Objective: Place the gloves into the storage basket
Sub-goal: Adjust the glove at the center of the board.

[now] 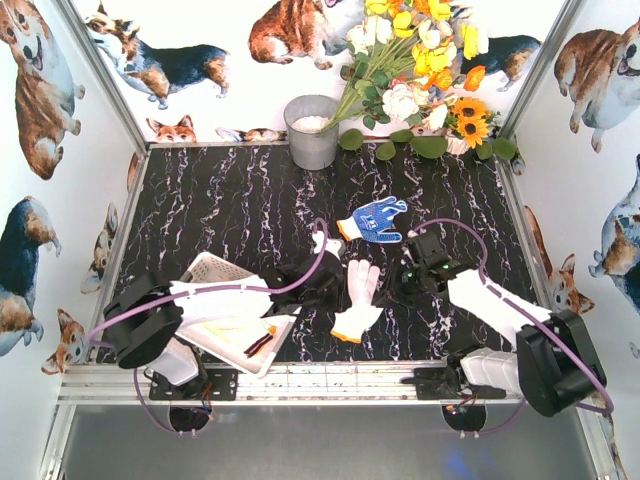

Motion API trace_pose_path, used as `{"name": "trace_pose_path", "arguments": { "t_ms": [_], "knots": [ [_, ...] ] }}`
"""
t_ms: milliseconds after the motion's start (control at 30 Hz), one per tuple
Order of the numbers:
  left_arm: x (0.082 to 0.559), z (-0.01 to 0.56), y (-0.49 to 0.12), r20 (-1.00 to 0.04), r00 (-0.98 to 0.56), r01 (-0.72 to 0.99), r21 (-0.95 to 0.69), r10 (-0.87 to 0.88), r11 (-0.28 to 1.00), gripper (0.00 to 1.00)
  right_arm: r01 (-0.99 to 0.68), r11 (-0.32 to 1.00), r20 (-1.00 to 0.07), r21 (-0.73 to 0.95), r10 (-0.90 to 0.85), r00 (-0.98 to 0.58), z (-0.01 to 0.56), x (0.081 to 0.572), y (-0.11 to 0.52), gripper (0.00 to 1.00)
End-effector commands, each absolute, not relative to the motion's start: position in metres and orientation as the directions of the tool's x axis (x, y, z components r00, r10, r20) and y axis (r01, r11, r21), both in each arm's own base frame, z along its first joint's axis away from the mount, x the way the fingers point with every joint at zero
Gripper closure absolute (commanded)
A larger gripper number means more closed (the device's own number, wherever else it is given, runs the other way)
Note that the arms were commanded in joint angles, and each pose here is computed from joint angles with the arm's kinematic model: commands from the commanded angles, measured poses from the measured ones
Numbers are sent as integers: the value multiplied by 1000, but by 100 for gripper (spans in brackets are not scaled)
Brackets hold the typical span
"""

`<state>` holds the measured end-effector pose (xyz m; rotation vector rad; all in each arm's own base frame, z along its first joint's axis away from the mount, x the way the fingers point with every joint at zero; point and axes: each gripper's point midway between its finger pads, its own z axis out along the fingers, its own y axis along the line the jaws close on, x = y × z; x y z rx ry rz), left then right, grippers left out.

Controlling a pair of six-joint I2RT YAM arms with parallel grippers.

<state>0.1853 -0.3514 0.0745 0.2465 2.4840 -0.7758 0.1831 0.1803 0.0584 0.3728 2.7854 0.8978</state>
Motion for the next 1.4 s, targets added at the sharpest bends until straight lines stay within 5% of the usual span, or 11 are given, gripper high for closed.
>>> {"name": "trace_pose_path", "arguments": {
  "t_ms": [0,233,800,1067,1367],
  "knots": [
    [171,62,-369,-492,-867,361,-515,77,778,73,140,773,-185,619,317,-930,63,211,188,83],
    [161,43,-372,-439,-891,358,-517,118,778,79,148,816,-197,559,304,-932,42,217,181,85],
    [142,32,-395,-368,-914,370,-591,168,717,75,116,869,-226,481,251,-941,27,233,175,85],
    [175,101,-389,-570,-815,462,-534,101,708,44,63,869,-330,490,252,-910,84,241,170,72],
    [247,174,-304,-743,-663,445,-296,89,846,16,93,864,-460,494,351,-816,133,277,139,56]
  ]
}}
